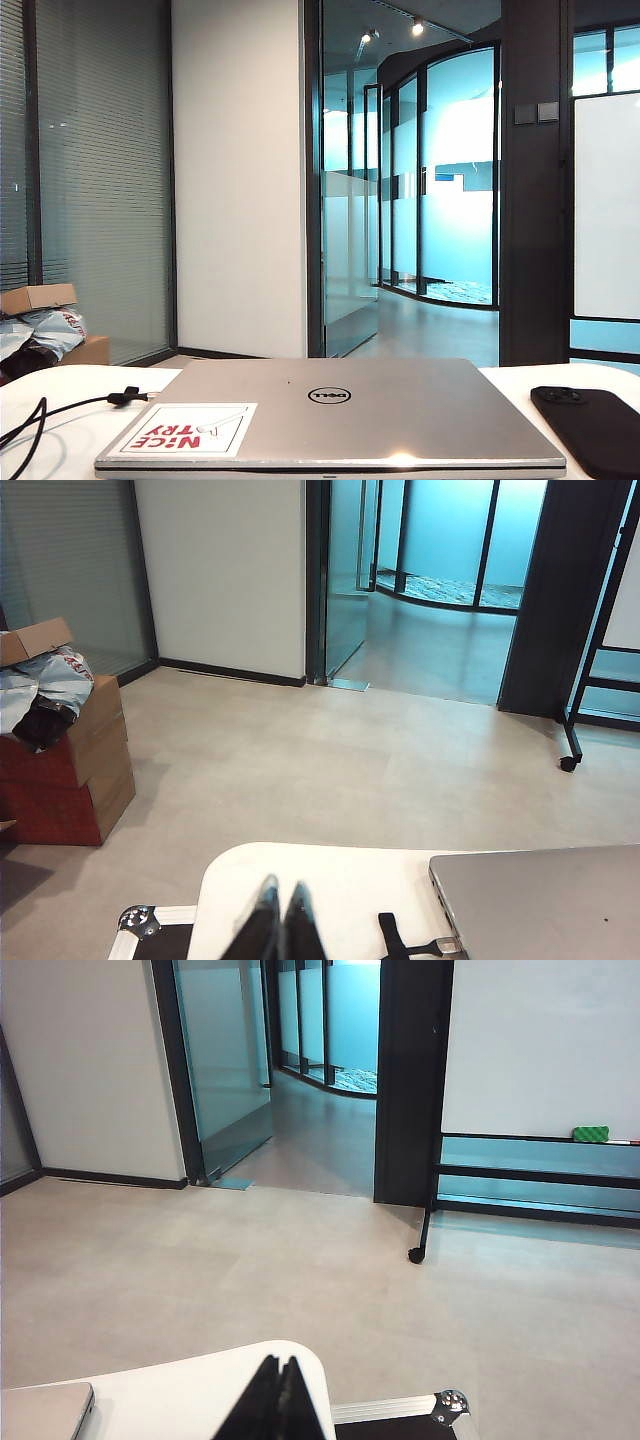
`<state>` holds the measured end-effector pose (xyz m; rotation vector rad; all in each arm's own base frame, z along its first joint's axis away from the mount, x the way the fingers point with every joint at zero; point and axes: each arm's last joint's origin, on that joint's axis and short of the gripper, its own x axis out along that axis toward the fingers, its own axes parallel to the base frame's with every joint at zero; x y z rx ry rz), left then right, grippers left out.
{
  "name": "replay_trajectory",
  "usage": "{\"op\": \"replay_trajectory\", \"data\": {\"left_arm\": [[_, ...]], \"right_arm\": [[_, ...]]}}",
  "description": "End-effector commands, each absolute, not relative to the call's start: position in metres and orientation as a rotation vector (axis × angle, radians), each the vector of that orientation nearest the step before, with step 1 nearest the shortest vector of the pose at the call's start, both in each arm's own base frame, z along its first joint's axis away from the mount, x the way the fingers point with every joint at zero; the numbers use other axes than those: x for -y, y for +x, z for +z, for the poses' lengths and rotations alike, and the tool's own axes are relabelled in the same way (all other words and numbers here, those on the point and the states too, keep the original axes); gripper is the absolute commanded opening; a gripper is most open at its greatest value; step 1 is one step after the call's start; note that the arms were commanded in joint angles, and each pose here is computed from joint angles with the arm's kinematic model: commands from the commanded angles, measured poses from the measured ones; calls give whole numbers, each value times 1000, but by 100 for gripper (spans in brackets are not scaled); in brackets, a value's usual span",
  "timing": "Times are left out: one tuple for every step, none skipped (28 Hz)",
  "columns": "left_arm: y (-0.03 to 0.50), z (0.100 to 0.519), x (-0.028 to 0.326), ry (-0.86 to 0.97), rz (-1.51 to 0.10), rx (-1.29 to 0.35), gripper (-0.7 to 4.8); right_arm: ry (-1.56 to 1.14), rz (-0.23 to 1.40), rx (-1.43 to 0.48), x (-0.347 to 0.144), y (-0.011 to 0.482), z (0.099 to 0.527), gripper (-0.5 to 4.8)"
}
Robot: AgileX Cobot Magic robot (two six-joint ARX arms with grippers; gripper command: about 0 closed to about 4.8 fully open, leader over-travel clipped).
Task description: Pick up the charging cable and the phone, plug the charging cable into the charging port on the phone, and finally place them back on the table.
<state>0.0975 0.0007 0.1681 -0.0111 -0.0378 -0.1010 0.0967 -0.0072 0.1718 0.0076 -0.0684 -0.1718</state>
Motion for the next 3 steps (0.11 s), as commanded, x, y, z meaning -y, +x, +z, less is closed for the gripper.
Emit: {"op": "replay_trajectory", "data": {"left_arm": [[98,169,-1,-3,-99,47,-5],[98,169,-1,-3,-99,47,-5],[98,169,-1,-3,-100,47,-5]], "right_arm": [[11,-175,85,7,97,172,-1],[11,-175,85,7,97,172,-1],[11,-176,85,7,97,172,-1]]}}
